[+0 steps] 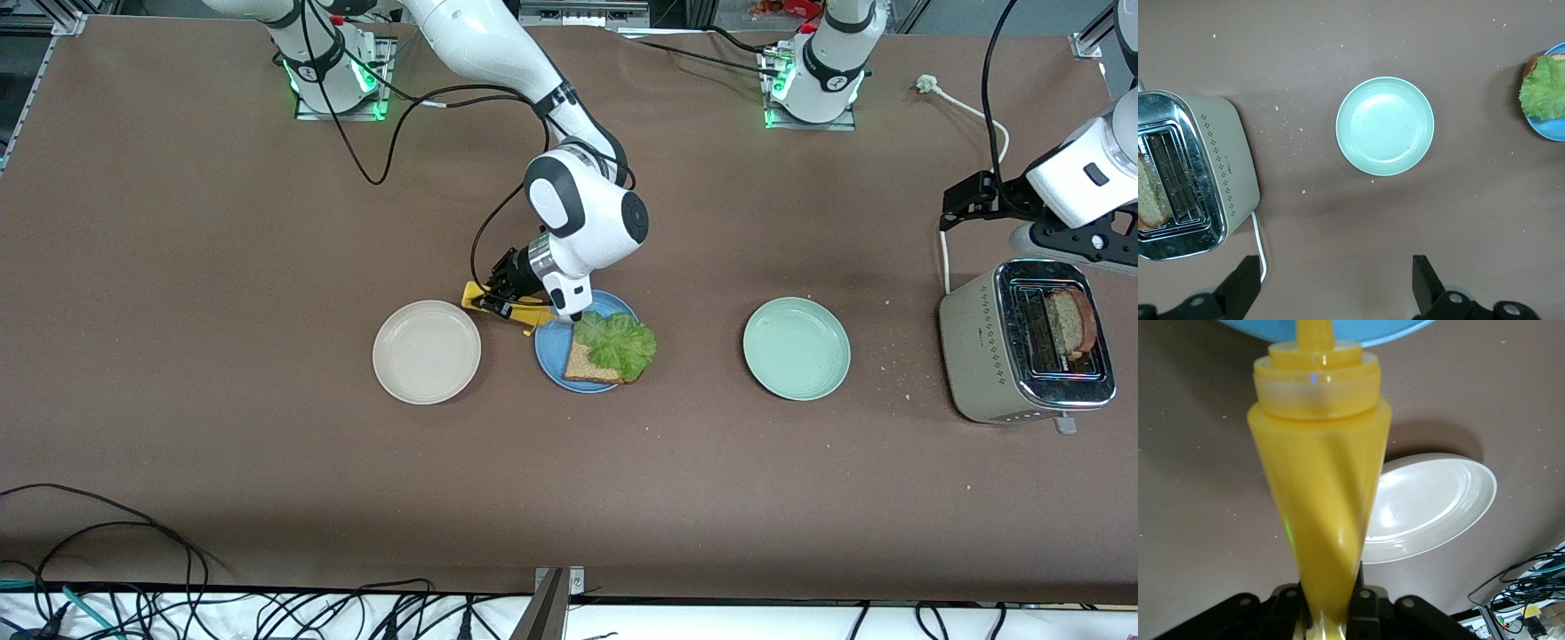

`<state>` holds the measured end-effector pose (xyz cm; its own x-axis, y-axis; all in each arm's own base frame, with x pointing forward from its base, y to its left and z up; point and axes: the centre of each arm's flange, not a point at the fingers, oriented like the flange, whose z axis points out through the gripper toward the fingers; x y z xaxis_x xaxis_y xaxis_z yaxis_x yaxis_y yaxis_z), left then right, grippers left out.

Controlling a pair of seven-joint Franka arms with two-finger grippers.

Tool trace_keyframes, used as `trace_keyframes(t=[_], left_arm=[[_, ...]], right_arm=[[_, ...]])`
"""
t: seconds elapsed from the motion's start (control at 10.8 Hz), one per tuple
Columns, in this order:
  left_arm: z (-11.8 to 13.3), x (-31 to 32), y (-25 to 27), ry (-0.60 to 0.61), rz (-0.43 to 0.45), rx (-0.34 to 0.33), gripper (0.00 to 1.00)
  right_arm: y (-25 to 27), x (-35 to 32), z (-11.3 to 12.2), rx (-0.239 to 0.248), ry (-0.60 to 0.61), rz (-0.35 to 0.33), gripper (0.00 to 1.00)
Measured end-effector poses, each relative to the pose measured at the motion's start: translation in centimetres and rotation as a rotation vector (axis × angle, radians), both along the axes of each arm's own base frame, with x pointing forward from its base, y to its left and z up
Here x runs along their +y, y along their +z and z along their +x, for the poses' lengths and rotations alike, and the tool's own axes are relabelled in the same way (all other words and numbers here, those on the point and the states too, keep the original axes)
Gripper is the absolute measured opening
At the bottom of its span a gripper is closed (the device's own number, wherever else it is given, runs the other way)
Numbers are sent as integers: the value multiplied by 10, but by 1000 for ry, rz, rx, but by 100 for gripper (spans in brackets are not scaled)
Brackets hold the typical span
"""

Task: Make sandwich in blue plate with both arms
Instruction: 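Tilt the mustard bottle nozzle down over the lettuce with the right gripper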

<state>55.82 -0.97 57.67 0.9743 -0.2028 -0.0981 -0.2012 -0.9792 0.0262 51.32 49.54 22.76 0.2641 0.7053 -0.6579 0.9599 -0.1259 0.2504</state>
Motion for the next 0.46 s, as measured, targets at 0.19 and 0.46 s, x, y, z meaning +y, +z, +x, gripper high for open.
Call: trace_keyframes(t=[0.19, 0.46], left_arm=[[0, 0, 0, 0, 0, 0, 100], [0, 0, 0, 0, 0, 0, 100]], right_arm=[[-2, 0, 0, -1, 1, -4, 22], [-2, 0, 0, -4, 2, -5, 22]])
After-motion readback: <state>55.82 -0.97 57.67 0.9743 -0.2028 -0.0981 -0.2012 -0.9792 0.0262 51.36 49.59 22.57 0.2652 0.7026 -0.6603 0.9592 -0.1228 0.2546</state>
